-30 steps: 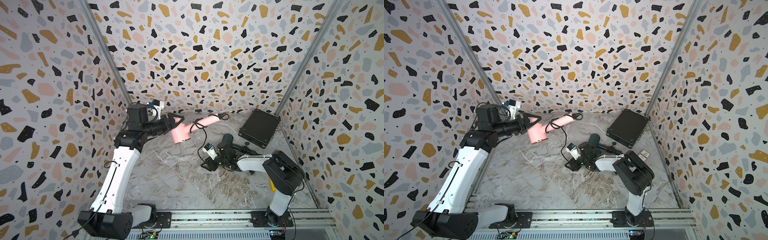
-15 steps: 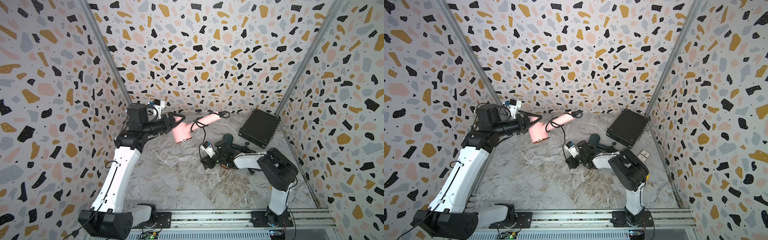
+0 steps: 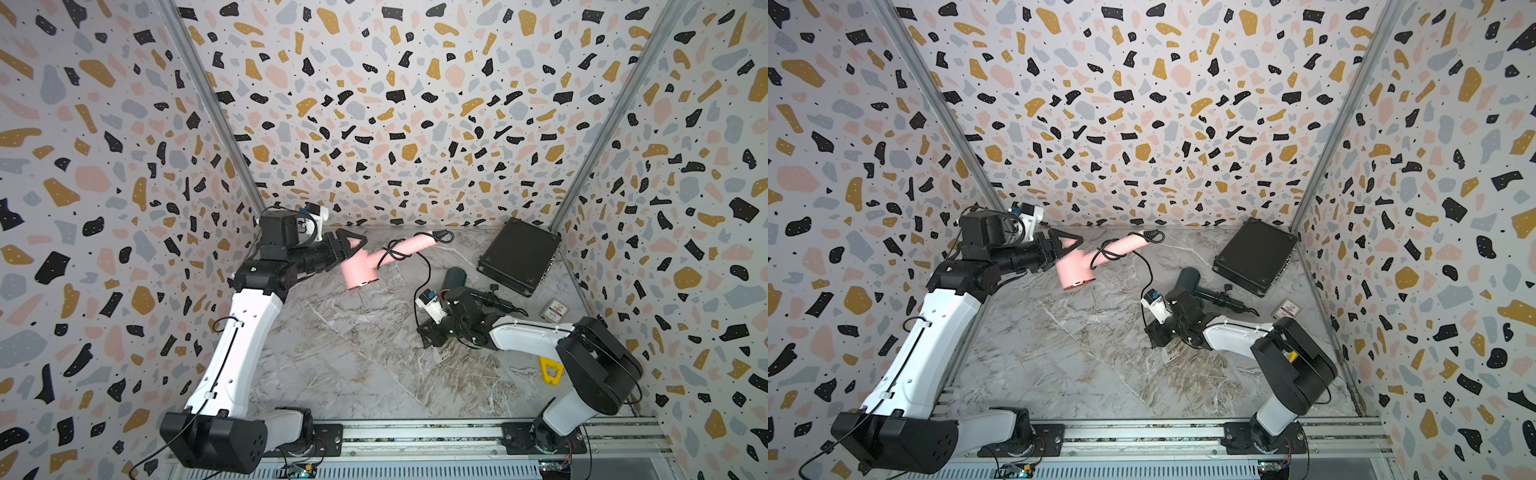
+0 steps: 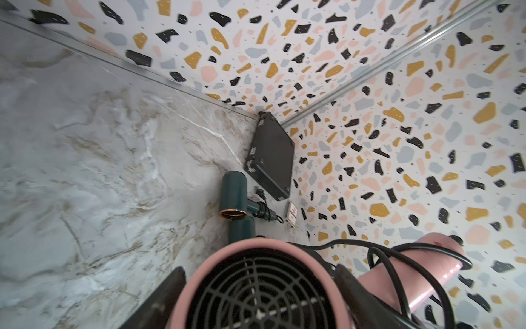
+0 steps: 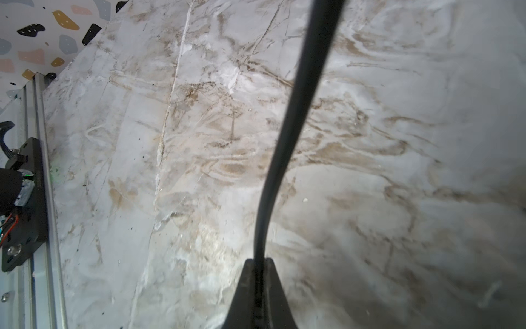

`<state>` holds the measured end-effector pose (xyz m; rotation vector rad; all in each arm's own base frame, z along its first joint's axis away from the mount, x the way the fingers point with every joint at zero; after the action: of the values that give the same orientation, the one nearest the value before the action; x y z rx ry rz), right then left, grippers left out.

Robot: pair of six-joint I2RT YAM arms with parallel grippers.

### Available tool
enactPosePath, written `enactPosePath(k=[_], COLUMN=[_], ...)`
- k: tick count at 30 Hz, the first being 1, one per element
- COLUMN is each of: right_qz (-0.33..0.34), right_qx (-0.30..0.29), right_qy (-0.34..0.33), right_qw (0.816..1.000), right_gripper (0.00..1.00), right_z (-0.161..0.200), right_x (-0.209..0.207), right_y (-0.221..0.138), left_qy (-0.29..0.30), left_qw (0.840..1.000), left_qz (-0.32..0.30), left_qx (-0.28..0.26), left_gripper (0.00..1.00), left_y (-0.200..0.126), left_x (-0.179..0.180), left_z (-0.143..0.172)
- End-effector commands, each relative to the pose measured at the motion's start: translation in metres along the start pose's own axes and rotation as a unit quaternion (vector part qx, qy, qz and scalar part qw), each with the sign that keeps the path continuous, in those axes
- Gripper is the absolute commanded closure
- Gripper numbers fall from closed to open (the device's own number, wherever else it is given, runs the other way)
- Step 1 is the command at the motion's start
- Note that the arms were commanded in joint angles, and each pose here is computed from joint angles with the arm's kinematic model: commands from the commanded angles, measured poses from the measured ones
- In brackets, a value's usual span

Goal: Wrap the cord around the hair dryer
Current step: Wrap the power cord around the hair dryer.

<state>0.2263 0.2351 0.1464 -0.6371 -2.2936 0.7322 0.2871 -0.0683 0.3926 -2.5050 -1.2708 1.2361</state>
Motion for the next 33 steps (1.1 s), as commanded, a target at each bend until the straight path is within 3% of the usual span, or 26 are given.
enactPosePath(k=[1,4,6,9,16,21,25,33], right_qz=[0.021,0.023,0.014,0.000,0.016,0.054,0.043,0.030], right_qx=[-0.001,0.023,0.030,0.032,-0.014,-0.059,-0.107,-0.157], right_qy=[0.002,0.001,-0.007,-0.025,-0.108,-0.158,-0.177,-0.205], right_qw=[1.000,0.999,0.999,0.999,0.994,0.984,0.977,0.966], right_gripper=[1.00,1.00,1.00,1.00,1.00,1.00,1.00,1.00], right_z=[0.004,0.004,0.000,-0.010,-0.056,-0.100,-0.132,-0.160], right_x=[0.008,0.019,0.028,0.044,0.079,0.096,0.112,0.128], right_y=[-0.029,-0.052,-0.064,-0.083,-0.139,-0.167,-0.184,-0.204], left_qy=[0.042,0.076,0.081,0.094,0.159,0.135,0.131,0.168], left_qw=[0.990,0.963,0.953,0.945,0.907,0.897,0.889,0.870], left_qz=[-0.117,-0.225,-0.256,-0.285,-0.387,-0.419,-0.437,-0.464], left_qx=[-0.072,-0.124,-0.139,-0.128,-0.055,-0.042,-0.033,0.006], left_gripper=[1.00,1.00,1.00,1.00,1.00,1.00,1.00,1.00], left_y=[0.001,0.006,0.011,0.023,0.059,0.071,0.082,0.100], left_x=[0.023,0.049,0.060,0.068,0.086,0.104,0.115,0.130], left_z=[-0.011,-0.011,-0.012,-0.010,0.013,0.027,0.036,0.058])
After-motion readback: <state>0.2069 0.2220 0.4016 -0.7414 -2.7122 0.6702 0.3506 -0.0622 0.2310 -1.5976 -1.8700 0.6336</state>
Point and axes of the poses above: each gripper's point midway between its finger pads, its own y axis out along the fingers, its own x axis along the line the jaws close on, z = x × y, the point moved 10 cm from there along -y, back along the fingers, and after that the axes turned 9 degrees about y, right-handed, at the moved point
